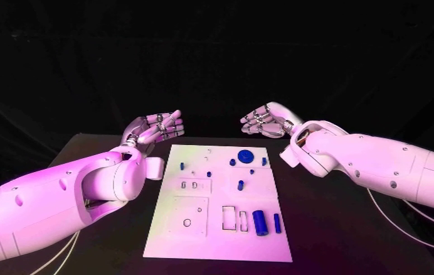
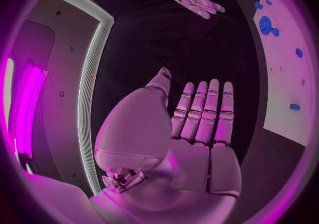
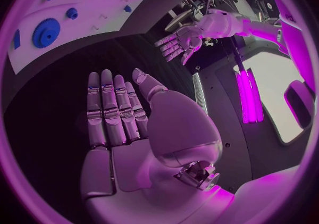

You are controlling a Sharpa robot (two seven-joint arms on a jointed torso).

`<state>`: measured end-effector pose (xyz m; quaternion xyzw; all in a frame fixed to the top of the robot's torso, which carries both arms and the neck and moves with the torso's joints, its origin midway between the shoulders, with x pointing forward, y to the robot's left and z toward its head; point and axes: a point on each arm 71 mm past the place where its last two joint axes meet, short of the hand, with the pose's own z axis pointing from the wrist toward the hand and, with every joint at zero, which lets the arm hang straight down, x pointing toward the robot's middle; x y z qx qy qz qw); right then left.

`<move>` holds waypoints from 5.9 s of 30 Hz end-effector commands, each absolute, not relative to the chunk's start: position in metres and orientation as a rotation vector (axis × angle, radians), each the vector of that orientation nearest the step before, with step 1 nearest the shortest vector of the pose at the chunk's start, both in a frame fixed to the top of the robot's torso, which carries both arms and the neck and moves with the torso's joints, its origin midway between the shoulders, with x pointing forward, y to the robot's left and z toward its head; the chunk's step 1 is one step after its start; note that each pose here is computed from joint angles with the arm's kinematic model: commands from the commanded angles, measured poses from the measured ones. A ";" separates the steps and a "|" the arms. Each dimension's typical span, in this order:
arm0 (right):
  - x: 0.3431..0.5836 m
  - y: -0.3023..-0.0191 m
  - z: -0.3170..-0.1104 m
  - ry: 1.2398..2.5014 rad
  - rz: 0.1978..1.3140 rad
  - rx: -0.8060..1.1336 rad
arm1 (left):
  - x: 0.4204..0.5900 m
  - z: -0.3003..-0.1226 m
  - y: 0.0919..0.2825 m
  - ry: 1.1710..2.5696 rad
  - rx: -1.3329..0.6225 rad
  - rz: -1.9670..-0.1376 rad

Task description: Assemble the parts on the task board

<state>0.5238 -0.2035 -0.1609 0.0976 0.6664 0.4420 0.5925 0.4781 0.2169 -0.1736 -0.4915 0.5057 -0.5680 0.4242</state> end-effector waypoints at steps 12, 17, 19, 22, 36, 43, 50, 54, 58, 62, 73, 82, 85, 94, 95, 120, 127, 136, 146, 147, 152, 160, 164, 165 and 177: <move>0.523 -0.180 -0.161 1.623 0.572 -0.328 | 0.452 -0.153 0.198 1.318 -1.150 -1.561; 0.523 -0.174 -0.164 1.628 0.506 -0.387 | 0.448 -0.152 0.196 1.327 -1.148 -1.574; 0.524 -0.173 -0.166 1.633 0.484 -0.403 | 0.447 -0.151 0.195 1.329 -1.147 -1.578; 0.524 -0.172 -0.168 1.641 0.465 -0.417 | 0.446 -0.149 0.195 1.331 -1.146 -1.582; 0.524 -0.172 -0.177 1.688 0.417 -0.446 | 0.444 -0.147 0.194 1.334 -1.144 -1.588; 0.525 -0.172 -0.182 1.698 0.410 -0.449 | 0.444 -0.146 0.195 1.335 -1.144 -1.587; 0.525 -0.171 -0.183 1.699 0.416 -0.442 | 0.444 -0.146 0.195 1.336 -1.144 -1.588; 0.527 -0.171 -0.184 1.703 0.416 -0.435 | 0.444 -0.146 0.195 1.337 -1.143 -1.590; 0.528 -0.171 -0.186 1.707 0.417 -0.430 | 0.444 -0.145 0.194 1.338 -1.143 -1.591; 0.529 -0.171 -0.187 1.709 0.422 -0.425 | 0.444 -0.145 0.195 1.339 -1.143 -1.591; 0.530 -0.170 -0.188 1.719 0.422 -0.420 | 0.444 -0.145 0.194 1.342 -1.144 -1.593; 0.531 -0.170 -0.187 1.695 0.436 -0.402 | 0.444 -0.145 0.194 1.344 -1.145 -1.591; 0.530 -0.169 -0.183 1.652 0.460 -0.390 | 0.444 -0.145 0.195 1.345 -1.145 -1.590; 0.532 -0.159 -0.164 1.511 0.513 -0.322 | 0.445 -0.146 0.196 1.341 -1.149 -1.579; 0.533 -0.159 -0.163 1.503 0.510 -0.315 | 0.445 -0.146 0.196 1.341 -1.149 -1.579; 0.553 -0.119 -0.170 1.500 0.521 -0.295 | 0.446 -0.146 0.192 1.347 -1.144 -1.596; 0.557 -0.117 -0.173 1.509 0.514 -0.290 | 0.447 -0.146 0.192 1.347 -1.143 -1.595; 0.560 -0.112 -0.175 1.509 0.512 -0.286 | 0.447 -0.145 0.192 1.348 -1.142 -1.598; 0.561 -0.104 -0.179 1.530 0.516 -0.292 | 0.447 -0.145 0.190 1.350 -1.141 -1.602; 0.561 -0.104 -0.180 1.533 0.517 -0.293 | 0.447 -0.145 0.190 1.350 -1.141 -1.602; 0.561 -0.102 -0.183 1.551 0.523 -0.296 | 0.448 -0.144 0.191 1.350 -1.141 -1.601; 0.565 -0.105 -0.184 1.551 0.512 -0.286 | 0.448 -0.144 0.191 1.351 -1.141 -1.601; 0.564 -0.107 -0.183 1.535 0.514 -0.277 | 0.448 -0.144 0.191 1.350 -1.141 -1.600; 0.564 -0.108 -0.183 1.533 0.515 -0.276 | 0.448 -0.144 0.192 1.350 -1.141 -1.599; 0.539 -0.152 -0.165 1.507 0.601 -0.190 | 0.450 -0.144 0.195 1.349 -1.142 -1.596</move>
